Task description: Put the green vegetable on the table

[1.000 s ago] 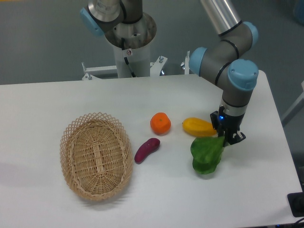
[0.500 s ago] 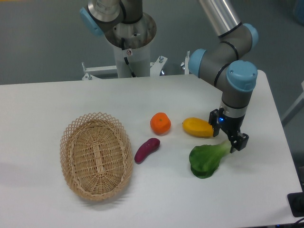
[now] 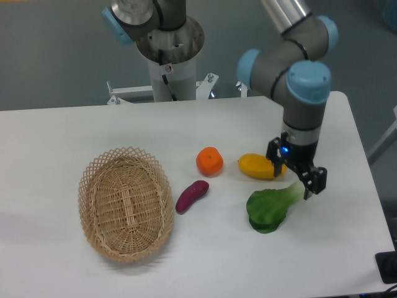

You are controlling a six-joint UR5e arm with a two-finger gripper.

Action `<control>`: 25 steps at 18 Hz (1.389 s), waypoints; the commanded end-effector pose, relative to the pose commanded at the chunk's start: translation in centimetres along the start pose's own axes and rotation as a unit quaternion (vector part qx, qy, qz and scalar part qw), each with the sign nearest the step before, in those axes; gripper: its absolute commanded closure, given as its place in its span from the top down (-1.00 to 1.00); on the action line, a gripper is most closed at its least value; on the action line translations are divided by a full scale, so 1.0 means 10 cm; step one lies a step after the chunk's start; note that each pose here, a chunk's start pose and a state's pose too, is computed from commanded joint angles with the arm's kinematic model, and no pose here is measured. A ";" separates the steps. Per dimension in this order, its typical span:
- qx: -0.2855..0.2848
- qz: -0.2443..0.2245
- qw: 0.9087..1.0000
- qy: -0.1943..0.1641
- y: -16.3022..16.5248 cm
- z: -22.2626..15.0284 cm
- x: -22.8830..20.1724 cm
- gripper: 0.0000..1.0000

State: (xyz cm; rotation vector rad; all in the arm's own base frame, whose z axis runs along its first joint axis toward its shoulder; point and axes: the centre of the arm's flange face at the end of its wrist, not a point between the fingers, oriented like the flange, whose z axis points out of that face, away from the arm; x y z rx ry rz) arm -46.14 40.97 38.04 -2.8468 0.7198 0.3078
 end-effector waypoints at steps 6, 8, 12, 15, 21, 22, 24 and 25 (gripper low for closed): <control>-0.001 -0.016 0.999 0.031 0.07 -0.24 0.04 1.00; -0.002 -0.006 0.999 0.034 0.13 -0.31 0.04 1.00; -0.011 0.011 0.999 0.051 0.30 -0.51 0.03 1.00; -0.034 0.025 0.997 0.065 0.43 -0.59 0.02 1.00; -0.034 0.028 0.997 0.065 0.45 -0.64 0.01 1.00; -0.034 0.028 0.997 0.065 0.45 -0.64 0.01 1.00; -0.034 0.029 0.997 0.066 0.44 -0.63 0.02 1.00; -0.034 0.029 0.997 0.065 0.44 -0.63 0.02 1.00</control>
